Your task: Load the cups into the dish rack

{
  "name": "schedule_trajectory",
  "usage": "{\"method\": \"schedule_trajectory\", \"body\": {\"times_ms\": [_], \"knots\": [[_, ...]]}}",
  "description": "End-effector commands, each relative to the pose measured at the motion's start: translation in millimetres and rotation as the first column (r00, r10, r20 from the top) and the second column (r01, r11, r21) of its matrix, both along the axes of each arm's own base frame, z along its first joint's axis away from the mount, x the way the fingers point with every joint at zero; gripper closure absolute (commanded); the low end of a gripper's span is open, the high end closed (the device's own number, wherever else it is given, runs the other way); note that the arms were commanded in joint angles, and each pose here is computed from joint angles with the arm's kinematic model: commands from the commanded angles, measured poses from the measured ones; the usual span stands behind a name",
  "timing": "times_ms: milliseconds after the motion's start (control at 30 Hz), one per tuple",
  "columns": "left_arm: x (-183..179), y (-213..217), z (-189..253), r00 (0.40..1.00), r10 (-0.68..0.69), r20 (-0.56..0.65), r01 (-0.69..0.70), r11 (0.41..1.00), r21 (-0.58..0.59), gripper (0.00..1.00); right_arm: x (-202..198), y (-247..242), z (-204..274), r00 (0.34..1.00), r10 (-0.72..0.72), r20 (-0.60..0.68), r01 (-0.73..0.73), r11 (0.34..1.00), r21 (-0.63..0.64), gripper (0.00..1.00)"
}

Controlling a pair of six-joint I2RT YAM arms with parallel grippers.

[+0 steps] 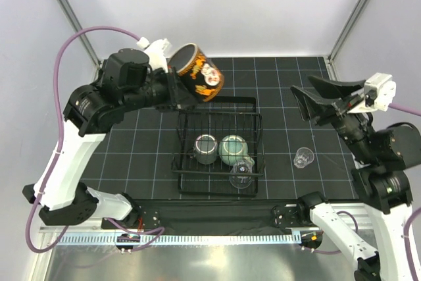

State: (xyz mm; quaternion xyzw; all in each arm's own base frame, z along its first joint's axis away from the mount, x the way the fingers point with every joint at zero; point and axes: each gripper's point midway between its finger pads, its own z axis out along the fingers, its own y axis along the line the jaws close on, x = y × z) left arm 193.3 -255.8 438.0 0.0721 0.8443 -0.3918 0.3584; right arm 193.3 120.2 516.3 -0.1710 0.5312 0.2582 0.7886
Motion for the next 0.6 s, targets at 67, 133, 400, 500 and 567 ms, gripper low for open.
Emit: {"method": "schedule_trajectory", "body": {"times_ms": [67,133,400,500,567], "knots": [[59.0,89.3,13.2,0.929,0.224,0.296,-0.275,0.951,0.145,1.0,-21.2,-20.7,-25.7,0.985,-0.078,-0.156,0.074,0.997,-0.03,0.45],[70.9,104.3,5.9,0.918,0.221,0.329,-0.297,0.933,0.204,1.0,-34.0,-25.4,-30.7,0.98,-0.082,-0.182,0.077,0.996,-0.034,0.45],[131.7,152.2,-72.1,0.921,0.27,0.28,-0.348,0.894,0.281,1.0,-59.9,-31.1,-45.4,0.967,-0.063,-0.249,0.064,0.998,-0.003,0.45],[148.3,150.9,-89.3,0.913,0.222,0.342,-0.316,0.915,0.25,1.0,-69.0,-34.7,-45.3,0.963,-0.067,-0.26,0.069,0.998,-0.005,0.45],[157.2,138.6,-87.9,0.905,0.138,0.402,-0.244,0.943,0.225,1.0,-71.9,-35.2,-49.2,0.959,-0.07,-0.275,0.065,0.997,-0.029,0.45]]}}
